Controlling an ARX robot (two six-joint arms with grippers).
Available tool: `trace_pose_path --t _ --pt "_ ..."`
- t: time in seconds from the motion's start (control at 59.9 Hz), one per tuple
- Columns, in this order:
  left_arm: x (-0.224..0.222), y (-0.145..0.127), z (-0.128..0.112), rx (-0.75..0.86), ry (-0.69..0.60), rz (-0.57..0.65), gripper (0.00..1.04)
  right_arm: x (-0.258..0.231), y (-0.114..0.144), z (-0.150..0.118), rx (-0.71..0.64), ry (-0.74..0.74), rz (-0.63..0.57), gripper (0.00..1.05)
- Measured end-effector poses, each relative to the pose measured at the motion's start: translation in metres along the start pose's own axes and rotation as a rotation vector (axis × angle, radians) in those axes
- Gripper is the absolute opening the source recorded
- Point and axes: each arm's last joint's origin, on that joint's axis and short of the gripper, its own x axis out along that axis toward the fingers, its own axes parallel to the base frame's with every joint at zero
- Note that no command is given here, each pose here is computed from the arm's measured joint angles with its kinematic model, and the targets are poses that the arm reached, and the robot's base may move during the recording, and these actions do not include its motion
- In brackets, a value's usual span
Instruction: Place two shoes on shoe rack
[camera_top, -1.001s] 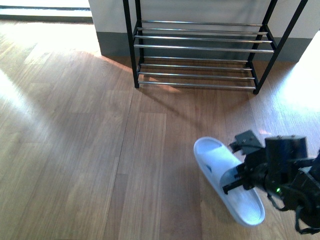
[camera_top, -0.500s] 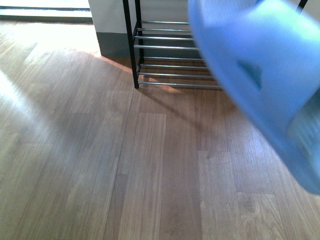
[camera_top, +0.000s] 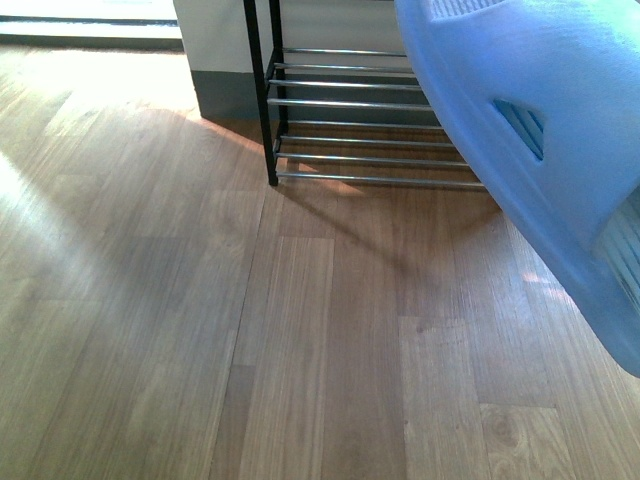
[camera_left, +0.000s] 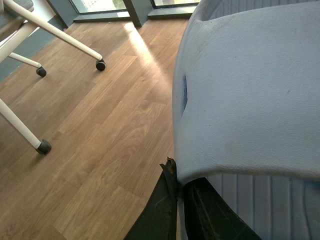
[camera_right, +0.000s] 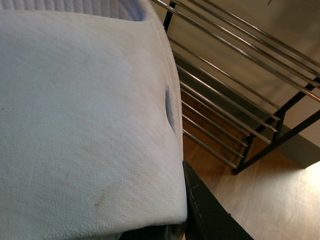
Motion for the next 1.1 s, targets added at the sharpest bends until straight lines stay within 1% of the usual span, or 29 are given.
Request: trace_pose_path --t 1.101 --pt "0.0001 0.0000 0.0000 0.000 0.000 0.000 0.02 0.0003 -0.0004 0.0010 -0.001 -0.003 -0.002 0.01"
